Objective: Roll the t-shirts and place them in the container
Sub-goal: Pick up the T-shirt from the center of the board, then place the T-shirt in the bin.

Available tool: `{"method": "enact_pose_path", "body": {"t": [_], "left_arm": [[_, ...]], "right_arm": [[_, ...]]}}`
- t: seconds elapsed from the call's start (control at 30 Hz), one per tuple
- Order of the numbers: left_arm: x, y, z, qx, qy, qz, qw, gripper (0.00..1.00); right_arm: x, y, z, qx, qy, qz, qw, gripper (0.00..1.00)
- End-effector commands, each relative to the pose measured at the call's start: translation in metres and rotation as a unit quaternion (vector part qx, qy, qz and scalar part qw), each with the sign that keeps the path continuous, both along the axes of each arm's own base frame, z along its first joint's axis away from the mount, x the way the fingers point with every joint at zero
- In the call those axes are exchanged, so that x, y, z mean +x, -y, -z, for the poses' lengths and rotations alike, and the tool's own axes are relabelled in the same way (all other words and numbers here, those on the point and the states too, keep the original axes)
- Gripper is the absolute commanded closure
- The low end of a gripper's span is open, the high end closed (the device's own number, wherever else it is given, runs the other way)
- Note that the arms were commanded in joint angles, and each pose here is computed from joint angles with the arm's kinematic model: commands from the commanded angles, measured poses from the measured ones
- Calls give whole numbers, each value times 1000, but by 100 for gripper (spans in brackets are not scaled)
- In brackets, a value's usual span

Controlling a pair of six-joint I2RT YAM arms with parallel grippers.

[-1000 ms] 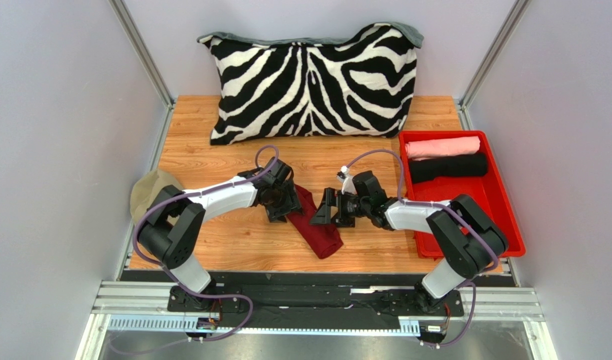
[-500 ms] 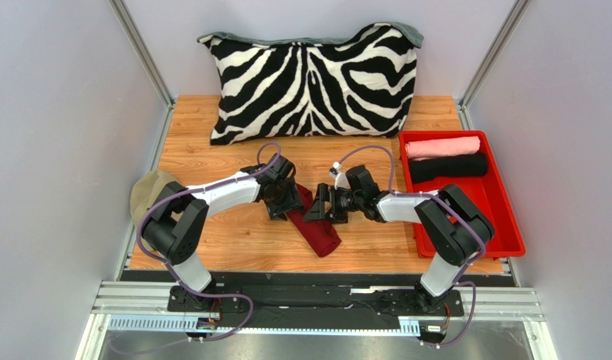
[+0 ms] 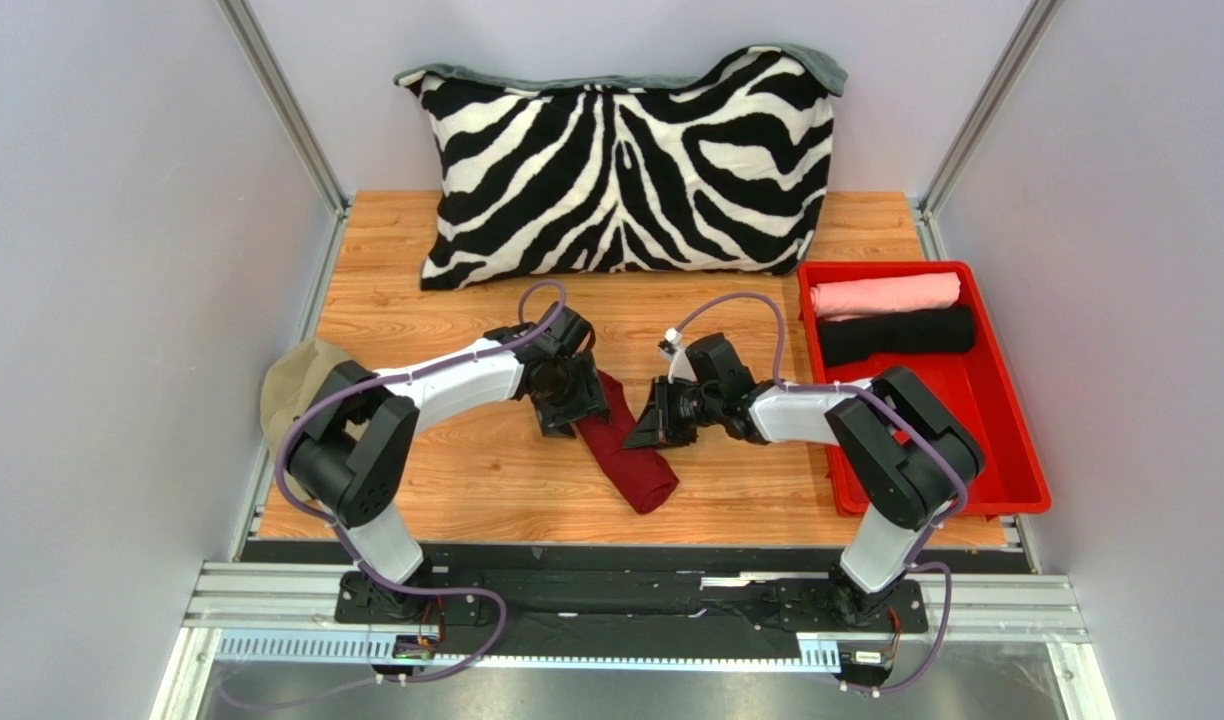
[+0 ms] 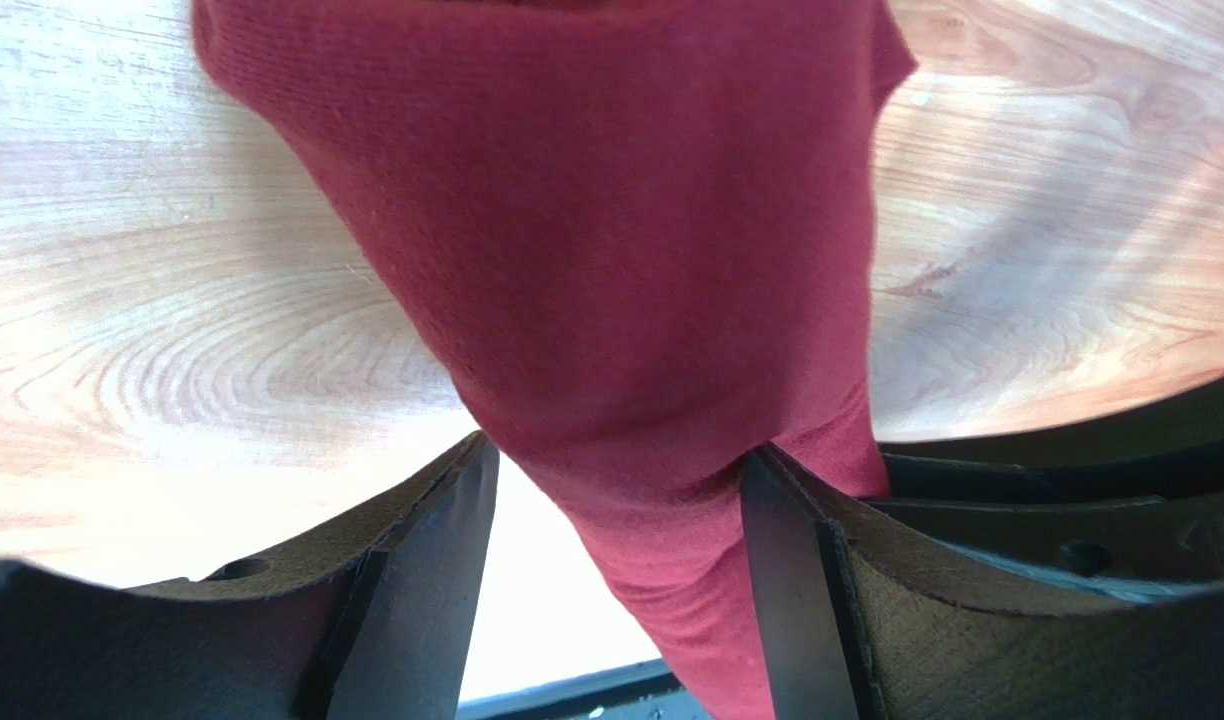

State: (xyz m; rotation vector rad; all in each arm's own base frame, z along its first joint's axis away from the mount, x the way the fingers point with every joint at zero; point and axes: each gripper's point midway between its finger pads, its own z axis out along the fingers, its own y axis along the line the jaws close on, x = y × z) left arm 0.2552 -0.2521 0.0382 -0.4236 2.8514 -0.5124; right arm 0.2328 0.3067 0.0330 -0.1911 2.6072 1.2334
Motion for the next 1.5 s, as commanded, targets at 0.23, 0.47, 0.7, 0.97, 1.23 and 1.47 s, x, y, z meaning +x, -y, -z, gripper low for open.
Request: {"method": "enact_pose_path", "body": {"t": [0.23,0.47,0.7,0.97,1.23,1.47], "left_arm": [[27,-10,-115,-25,132,35,990,30],[7,-26,-164,-62,197,40,978,29],[-9,-30,-169,-89,207,52,973,29],[-17,-20,-165,-119,192,72,972,29],[-23,-13,-155,-131,168,91,973,29],[-24,-11,-147,-134,159,95,974,29]], "right_arm": [[0,10,-24,38,-6,106,994,100],[24,14,-106,119,52,201,971,100],[56,61,-200,147,146,373,904,100],[63,186,-251,77,223,618,750,100],[36,311,-247,32,239,795,557,100],[43,351,-201,42,177,829,530,100]]}}
